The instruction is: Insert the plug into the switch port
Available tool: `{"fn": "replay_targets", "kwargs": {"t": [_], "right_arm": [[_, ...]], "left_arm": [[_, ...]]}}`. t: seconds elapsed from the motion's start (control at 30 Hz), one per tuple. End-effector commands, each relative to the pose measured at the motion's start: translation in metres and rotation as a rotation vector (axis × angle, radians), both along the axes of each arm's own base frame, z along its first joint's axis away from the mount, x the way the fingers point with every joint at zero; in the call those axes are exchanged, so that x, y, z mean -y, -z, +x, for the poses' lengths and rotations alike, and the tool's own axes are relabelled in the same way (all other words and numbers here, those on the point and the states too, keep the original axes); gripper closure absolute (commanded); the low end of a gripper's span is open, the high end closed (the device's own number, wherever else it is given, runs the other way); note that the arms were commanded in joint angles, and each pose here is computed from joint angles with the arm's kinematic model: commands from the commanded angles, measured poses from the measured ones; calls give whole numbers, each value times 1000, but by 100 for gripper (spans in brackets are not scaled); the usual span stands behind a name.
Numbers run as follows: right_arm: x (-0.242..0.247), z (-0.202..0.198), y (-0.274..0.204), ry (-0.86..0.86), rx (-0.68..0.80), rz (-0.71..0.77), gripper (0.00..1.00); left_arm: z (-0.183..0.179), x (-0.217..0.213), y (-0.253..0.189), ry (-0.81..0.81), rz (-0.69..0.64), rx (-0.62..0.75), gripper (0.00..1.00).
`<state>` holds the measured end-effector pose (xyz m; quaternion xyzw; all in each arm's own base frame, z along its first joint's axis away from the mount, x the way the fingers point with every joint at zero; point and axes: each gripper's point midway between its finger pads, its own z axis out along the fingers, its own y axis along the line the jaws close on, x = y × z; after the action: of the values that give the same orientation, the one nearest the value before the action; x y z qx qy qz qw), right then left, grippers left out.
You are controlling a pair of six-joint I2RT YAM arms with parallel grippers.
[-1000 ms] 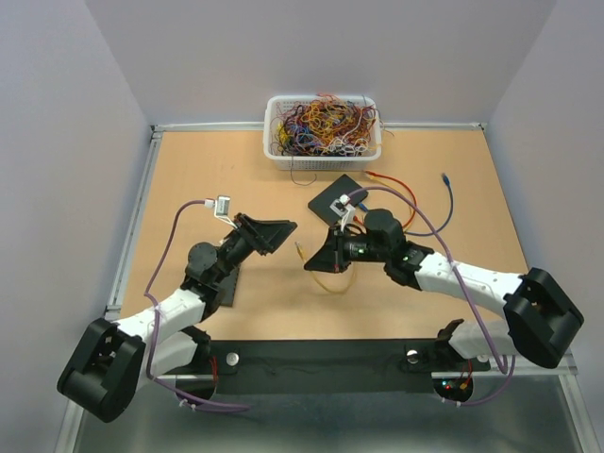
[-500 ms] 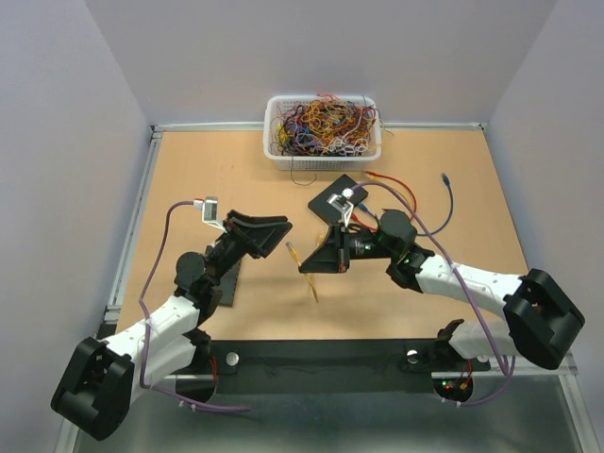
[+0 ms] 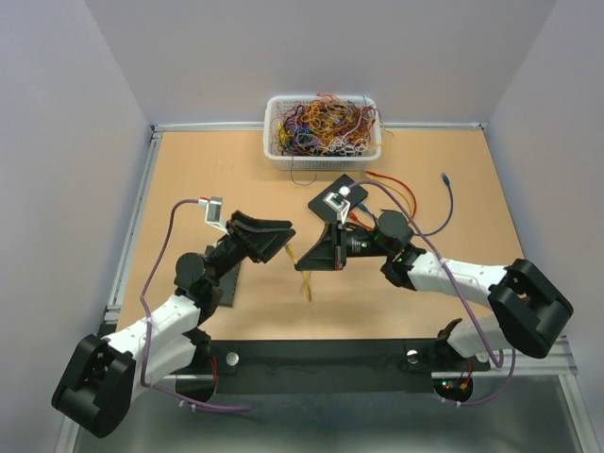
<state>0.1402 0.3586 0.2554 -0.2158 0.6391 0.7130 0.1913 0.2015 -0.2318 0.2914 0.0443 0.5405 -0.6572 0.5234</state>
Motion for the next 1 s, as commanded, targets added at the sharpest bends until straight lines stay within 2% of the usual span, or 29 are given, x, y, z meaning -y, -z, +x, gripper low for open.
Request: {"fn": "replay_targets", "kwargs": {"t": [0.0, 0.2, 0.33, 0.5, 0.6, 0.7, 0.77, 0.9, 0.97], "right_arm": [[-5, 1, -32, -10, 88, 100, 99], [-11, 8, -28, 1, 82, 94, 99], [-13, 12, -24, 20, 71, 91, 100], [-14, 16, -24, 40, 67, 97, 100], [-15, 19, -22, 52, 58, 95, 100], [-15, 21, -19, 67, 43, 93, 100], [-15, 23, -18, 75, 39, 91, 100], [-16, 23, -13, 73, 29, 82, 99], [-17, 24, -9, 75, 27, 76, 88]], "left_arm": [[-18, 1, -15, 55, -35, 100, 32], [-22, 1, -16, 68, -40, 113, 38], [-23, -1, -16, 64, -42, 114, 50], [-22, -1, -13, 62, -39, 109, 55], [-23, -1, -13, 62, -40, 109, 66], [-22, -1, -12, 59, -39, 107, 90], [-20, -1, -11, 52, -39, 94, 98], [-19, -3, -11, 41, -40, 85, 100], [-17, -3, -10, 29, -34, 75, 100]]}}
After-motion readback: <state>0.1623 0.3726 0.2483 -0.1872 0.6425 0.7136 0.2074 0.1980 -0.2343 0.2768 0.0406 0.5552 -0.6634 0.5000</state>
